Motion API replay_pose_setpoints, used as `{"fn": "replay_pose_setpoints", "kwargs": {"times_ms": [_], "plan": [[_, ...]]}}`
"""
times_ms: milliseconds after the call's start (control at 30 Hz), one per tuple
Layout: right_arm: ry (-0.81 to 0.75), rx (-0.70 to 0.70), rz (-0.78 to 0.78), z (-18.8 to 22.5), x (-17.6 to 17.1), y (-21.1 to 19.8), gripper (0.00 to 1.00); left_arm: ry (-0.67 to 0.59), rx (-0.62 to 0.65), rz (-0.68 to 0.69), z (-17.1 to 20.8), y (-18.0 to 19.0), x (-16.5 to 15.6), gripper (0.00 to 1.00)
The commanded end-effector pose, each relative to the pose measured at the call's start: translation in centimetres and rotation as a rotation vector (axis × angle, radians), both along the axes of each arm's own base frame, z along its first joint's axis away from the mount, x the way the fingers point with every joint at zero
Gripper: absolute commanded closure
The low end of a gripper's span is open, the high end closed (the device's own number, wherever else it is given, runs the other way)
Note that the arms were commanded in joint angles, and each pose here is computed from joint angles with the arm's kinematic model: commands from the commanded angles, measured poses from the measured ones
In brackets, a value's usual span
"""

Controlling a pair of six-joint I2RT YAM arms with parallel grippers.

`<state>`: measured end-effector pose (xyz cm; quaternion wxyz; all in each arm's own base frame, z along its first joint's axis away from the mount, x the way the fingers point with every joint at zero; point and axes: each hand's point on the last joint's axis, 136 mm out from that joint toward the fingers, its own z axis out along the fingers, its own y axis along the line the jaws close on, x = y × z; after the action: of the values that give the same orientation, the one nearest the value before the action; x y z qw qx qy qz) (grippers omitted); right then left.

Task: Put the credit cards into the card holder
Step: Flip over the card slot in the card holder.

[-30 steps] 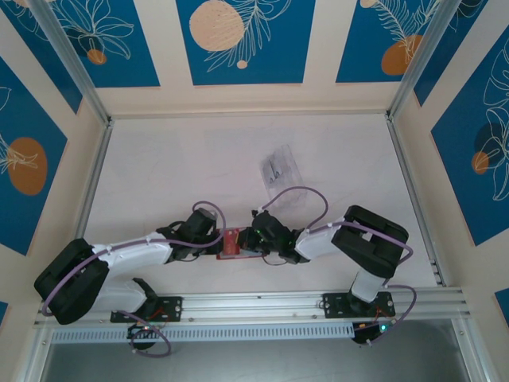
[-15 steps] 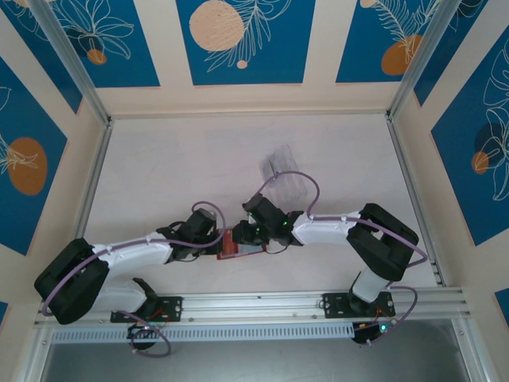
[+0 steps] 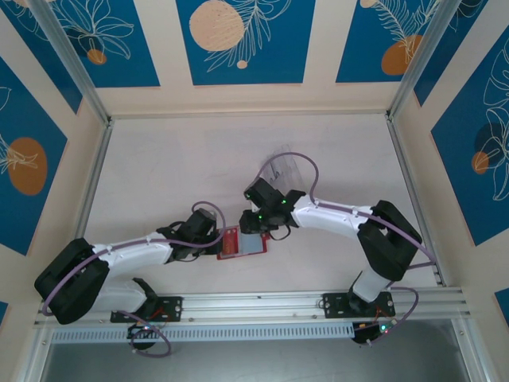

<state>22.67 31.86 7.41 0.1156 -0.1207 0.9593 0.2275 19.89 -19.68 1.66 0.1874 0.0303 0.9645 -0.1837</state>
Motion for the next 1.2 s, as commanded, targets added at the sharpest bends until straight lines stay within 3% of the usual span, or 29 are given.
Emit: {"fn": "replay_pose_setpoints", "kwargs": {"times_ms": [0, 833, 1067, 1167], "plan": [[-0.007, -0.149, 0.049, -1.9, 0.3, -1.7, 0.71, 0.109, 0.104, -0.008, -3.0, 2.1, -2.6, 0.77], [0.054, -0.437, 0.017, -8.9, -1.0, -4.3, 0.66, 0.11, 0.105, -0.006, -3.0, 2.1, -2.6, 0.77], [0.114, -0.432, 0.018, -10.7, -2.6, -3.9, 0.81, 0.105, 0.11, -0.011, -2.7, 2.0, -2.4, 0.77], [0.109, -0.429, 0.015, -10.4, -2.6, -3.8, 0.96, 0.102, 0.113, -0.015, -2.6, 2.0, -2.4, 0.77]]}}
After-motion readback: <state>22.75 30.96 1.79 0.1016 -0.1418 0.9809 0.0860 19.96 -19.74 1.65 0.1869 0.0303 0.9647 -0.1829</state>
